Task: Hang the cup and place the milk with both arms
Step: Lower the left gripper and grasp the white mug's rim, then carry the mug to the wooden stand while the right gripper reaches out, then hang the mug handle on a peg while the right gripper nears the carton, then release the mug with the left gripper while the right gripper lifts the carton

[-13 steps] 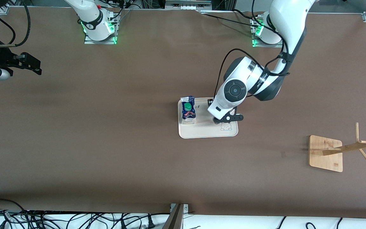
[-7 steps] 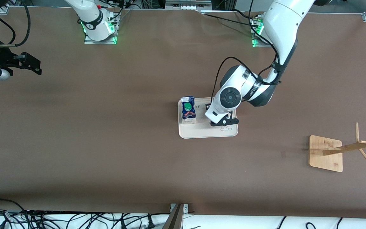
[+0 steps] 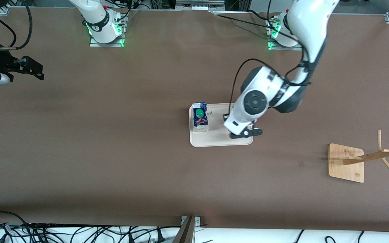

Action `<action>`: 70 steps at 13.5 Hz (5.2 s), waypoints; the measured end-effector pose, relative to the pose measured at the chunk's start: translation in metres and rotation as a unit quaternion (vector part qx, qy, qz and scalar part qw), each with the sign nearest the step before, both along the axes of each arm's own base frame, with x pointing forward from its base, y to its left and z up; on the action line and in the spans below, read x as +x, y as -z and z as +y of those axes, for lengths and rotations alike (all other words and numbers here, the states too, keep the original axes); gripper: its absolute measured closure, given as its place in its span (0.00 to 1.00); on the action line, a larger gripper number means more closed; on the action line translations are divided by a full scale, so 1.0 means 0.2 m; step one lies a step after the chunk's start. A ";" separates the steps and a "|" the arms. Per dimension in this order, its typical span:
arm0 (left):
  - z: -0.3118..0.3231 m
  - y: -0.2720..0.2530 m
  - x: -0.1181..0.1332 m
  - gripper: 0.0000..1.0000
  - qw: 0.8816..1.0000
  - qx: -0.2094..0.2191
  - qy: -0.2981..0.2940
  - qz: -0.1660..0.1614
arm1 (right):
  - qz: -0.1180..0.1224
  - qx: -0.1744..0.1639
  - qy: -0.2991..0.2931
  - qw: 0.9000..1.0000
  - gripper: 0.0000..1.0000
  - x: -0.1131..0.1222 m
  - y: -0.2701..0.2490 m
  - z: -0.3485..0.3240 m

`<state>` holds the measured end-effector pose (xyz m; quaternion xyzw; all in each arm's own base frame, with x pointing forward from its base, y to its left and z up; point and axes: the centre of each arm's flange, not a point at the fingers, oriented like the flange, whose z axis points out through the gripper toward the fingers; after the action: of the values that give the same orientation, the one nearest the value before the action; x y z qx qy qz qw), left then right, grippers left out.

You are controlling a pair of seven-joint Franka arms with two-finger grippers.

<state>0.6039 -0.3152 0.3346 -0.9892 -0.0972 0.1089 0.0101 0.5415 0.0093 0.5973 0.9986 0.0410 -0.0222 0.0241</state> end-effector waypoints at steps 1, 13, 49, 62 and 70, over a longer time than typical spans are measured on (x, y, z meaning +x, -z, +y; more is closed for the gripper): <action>0.10 -0.19 0.05 0.93 1.000 0.005 -0.011 0.005 | 0.000 0.000 0.000 1.000 0.00 0.00 0.00 0.00; 1.59 -0.99 0.34 0.93 0.999 0.000 0.020 -0.048 | -0.021 0.009 -0.037 0.999 0.00 0.04 -0.05 0.19; 2.38 -0.79 0.36 0.85 0.991 -0.101 -0.034 -0.075 | -0.044 0.106 -0.076 0.991 0.00 0.00 1.22 2.54; 1.64 -1.19 0.23 0.00 0.991 -0.048 0.117 -0.050 | -0.052 0.078 -0.074 0.993 0.59 0.01 1.23 2.55; 1.37 -1.23 0.18 0.00 0.984 0.008 0.167 -0.057 | -0.048 0.070 -0.038 0.996 0.59 0.23 0.85 2.15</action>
<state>0.6403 -0.0406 0.5801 -0.9961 0.0677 0.0484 0.0307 0.5879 0.4402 0.4267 0.9955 0.0795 0.0291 -0.0431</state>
